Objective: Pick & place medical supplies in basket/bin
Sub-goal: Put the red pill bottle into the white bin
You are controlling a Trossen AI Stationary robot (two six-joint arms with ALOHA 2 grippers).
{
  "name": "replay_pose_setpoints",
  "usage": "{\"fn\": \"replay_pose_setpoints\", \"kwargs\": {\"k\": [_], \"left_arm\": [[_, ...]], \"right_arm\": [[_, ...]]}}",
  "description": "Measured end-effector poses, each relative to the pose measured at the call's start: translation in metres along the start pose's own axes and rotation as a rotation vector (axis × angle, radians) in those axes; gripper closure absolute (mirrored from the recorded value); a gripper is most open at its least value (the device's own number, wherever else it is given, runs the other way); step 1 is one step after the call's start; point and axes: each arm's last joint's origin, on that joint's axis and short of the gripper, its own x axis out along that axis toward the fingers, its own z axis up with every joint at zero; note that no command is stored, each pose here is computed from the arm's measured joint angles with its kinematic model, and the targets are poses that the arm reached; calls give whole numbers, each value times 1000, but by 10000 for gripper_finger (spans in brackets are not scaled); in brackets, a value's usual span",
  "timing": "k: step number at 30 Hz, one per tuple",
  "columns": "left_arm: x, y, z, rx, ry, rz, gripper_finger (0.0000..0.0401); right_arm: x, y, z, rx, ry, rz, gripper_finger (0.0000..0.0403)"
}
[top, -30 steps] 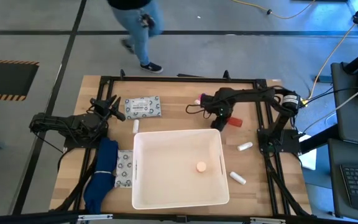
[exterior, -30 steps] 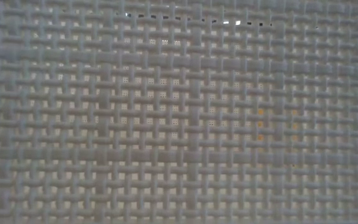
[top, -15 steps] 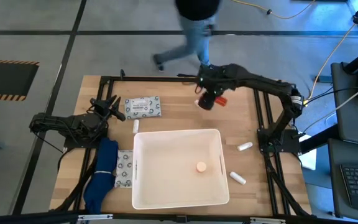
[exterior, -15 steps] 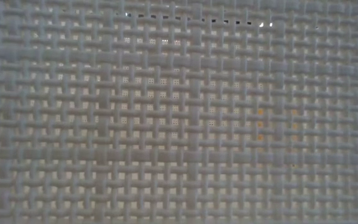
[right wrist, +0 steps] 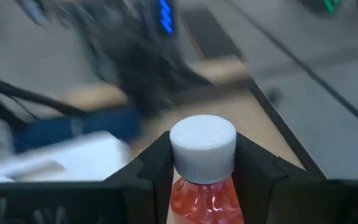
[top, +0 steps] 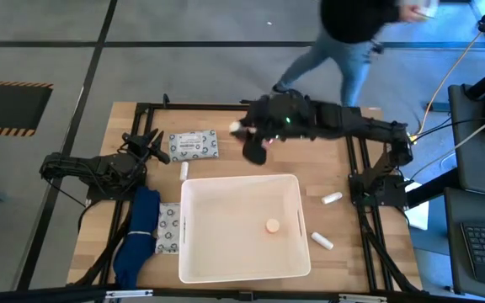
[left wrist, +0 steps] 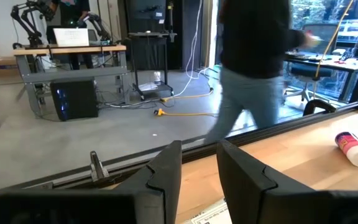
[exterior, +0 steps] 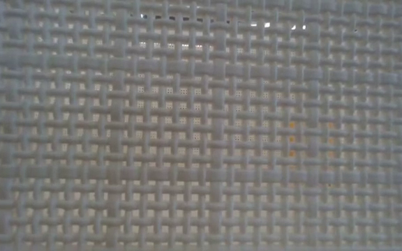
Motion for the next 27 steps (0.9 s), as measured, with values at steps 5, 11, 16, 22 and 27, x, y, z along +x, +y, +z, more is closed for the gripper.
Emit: {"fn": "replay_pose_setpoints", "kwargs": {"k": [5,11,16,22,27], "left_arm": [[0,0,0,0,0,1,303],[0,0,0,0,0,-3,303],[0,0,0,0,1,-4,303],[0,0,0,-1,1,-4,303],[0,0,0,-1,1,-5,303]], "right_arm": [[7,49,-6,-11,-136,139,273],[22,85,-32,6,-213,238,273],[37,103,-65,36,-249,254,273],[51,112,-102,53,-349,254,273],[55,114,-129,97,-403,179,273]]}}
